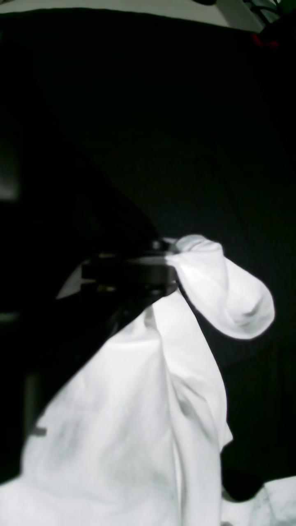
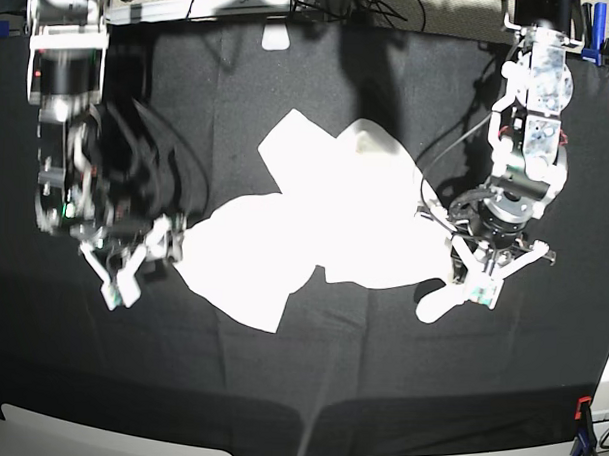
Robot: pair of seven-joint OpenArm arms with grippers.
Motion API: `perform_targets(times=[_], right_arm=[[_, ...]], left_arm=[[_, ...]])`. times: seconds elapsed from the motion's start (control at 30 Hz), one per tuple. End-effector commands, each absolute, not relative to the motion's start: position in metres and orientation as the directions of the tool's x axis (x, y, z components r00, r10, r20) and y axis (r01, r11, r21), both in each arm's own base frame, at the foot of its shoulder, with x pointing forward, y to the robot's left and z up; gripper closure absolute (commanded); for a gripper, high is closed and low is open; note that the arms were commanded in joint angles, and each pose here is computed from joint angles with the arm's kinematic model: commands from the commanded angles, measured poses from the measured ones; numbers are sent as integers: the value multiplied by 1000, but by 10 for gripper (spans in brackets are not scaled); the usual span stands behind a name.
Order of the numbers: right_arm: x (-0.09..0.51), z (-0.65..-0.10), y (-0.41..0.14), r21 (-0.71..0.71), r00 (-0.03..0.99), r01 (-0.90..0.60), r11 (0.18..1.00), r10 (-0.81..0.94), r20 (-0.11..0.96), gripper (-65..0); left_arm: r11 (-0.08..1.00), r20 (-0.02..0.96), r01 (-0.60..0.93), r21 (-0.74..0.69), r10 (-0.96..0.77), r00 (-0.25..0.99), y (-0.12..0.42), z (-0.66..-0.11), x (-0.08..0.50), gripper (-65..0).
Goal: Layout the t-shirt on the table in an organized manner, then fold the t-shirt properly
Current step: 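Lift the t-shirt with both grippers, pulling the grippers apart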
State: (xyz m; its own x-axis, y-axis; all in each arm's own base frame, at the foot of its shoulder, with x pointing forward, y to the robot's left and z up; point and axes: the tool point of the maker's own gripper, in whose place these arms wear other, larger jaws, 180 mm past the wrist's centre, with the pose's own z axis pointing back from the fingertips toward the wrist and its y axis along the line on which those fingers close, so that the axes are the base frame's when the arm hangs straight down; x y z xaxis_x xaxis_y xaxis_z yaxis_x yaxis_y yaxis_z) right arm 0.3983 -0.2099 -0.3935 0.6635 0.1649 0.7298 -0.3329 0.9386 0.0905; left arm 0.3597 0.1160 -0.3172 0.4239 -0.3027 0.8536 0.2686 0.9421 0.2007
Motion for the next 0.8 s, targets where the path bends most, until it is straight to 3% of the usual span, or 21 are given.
perform_targets(times=[0.0,0.13,0.4,0.47,0.6,0.77], right_arm=[[414,-379,-212,99,634,-324,941,138,761,-288],[407,-409,-189,200,712,-331,922,105,695,-289],[397,-420,-151,302,737,-371,878,80,671,-284],[393,-418,-148,329,747,-378,865,75,660,-218],[393,-413,-143,336,734,-412,847,90,673,0],[417,-389,-143,310,694,-432,847,93,714,0]], left_arm=[[944,877,256,210,-297,378,117,-301,367,0],[944,876,256,210,-297,379,117,-301,367,0],[944,866,256,210,-301,399,118,-305,365,0],[944,867,256,211,-301,398,118,-305,365,0],[944,867,256,211,-301,398,118,-305,365,0],[925,859,236,297,-367,356,127,-298,370,0]])
